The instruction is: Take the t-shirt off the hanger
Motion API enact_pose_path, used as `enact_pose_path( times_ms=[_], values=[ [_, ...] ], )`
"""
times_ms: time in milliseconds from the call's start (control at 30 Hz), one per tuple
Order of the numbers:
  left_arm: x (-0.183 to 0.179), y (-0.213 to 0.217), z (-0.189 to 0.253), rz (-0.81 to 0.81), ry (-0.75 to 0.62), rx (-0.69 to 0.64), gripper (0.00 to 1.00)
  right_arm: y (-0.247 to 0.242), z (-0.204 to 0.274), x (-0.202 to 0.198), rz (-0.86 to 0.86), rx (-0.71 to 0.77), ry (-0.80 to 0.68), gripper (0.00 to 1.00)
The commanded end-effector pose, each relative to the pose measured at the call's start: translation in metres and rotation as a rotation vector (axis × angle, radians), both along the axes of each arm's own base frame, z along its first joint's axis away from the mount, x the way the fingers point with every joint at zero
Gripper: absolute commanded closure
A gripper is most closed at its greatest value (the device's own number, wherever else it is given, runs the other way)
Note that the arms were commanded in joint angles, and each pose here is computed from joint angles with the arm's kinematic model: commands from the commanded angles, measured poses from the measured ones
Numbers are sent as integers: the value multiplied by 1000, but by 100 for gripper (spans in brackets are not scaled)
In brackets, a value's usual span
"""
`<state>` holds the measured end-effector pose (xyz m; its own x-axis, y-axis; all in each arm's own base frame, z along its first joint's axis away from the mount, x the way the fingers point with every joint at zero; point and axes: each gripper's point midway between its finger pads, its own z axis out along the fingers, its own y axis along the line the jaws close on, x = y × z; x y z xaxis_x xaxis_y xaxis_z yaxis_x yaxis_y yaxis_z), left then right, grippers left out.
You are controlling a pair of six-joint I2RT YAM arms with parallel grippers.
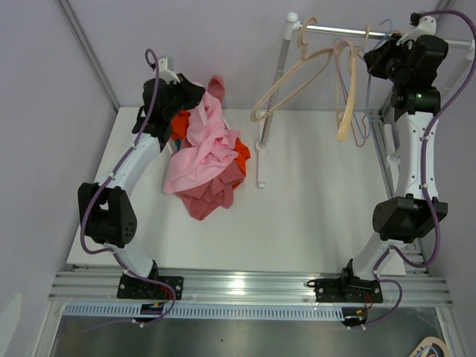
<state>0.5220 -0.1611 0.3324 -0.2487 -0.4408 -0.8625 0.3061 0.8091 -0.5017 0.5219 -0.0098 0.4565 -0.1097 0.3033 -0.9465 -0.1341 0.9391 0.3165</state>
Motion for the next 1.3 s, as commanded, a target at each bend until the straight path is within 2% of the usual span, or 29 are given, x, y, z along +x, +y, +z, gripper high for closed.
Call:
enact_pose_path(
  times_ms=[0, 33, 133, 233, 333, 367, 400, 433, 567, 600, 867, 1033, 1100, 1267],
  values=[
    [-5, -4, 21, 2, -56, 12, 81, 24, 31, -4, 58, -37, -90, 100],
    [-6, -4, 23, 9, -59, 16, 80, 24, 32, -5, 41, -45, -91, 100],
    [-7, -7, 25, 17, -66, 37, 69, 32, 31, -7, 30, -73, -85, 100],
    [-11, -12, 26, 15, -64, 53, 47, 33, 30, -8, 14, -86, -76, 100],
    [-12, -11, 27, 36, -64, 64, 36, 38, 28, -9, 19, -93, -69, 100],
    [-13, -9, 28, 51, -63, 67, 22, 38, 27, -9, 19, -95, -66, 98],
    [-14, -8, 29, 55, -65, 70, 15, 41, 27, -9, 24, -98, -65, 88],
    [-15, -8, 31, 58, -72, 74, 13, 42, 28, -10, 22, -101, -67, 82],
    [-21, -7, 38, 63, -87, 88, 12, 44, 31, -11, 12, -106, -75, 71],
    [-24, -6, 43, 64, -96, 88, 12, 44, 31, -12, 10, -105, -73, 65],
    [-36, -2, 57, 76, -128, 109, 11, 42, 35, -22, -10, -121, -67, 61],
    [-45, -1, 67, 85, -145, 121, 11, 35, 48, -39, -51, -135, -80, 52],
    [-46, -2, 68, 84, -144, 121, 11, 32, 47, -42, -64, -141, -72, 43],
    [-54, -2, 74, 87, -160, 135, 11, 29, 55, -56, -81, -149, -87, 35]
  ],
)
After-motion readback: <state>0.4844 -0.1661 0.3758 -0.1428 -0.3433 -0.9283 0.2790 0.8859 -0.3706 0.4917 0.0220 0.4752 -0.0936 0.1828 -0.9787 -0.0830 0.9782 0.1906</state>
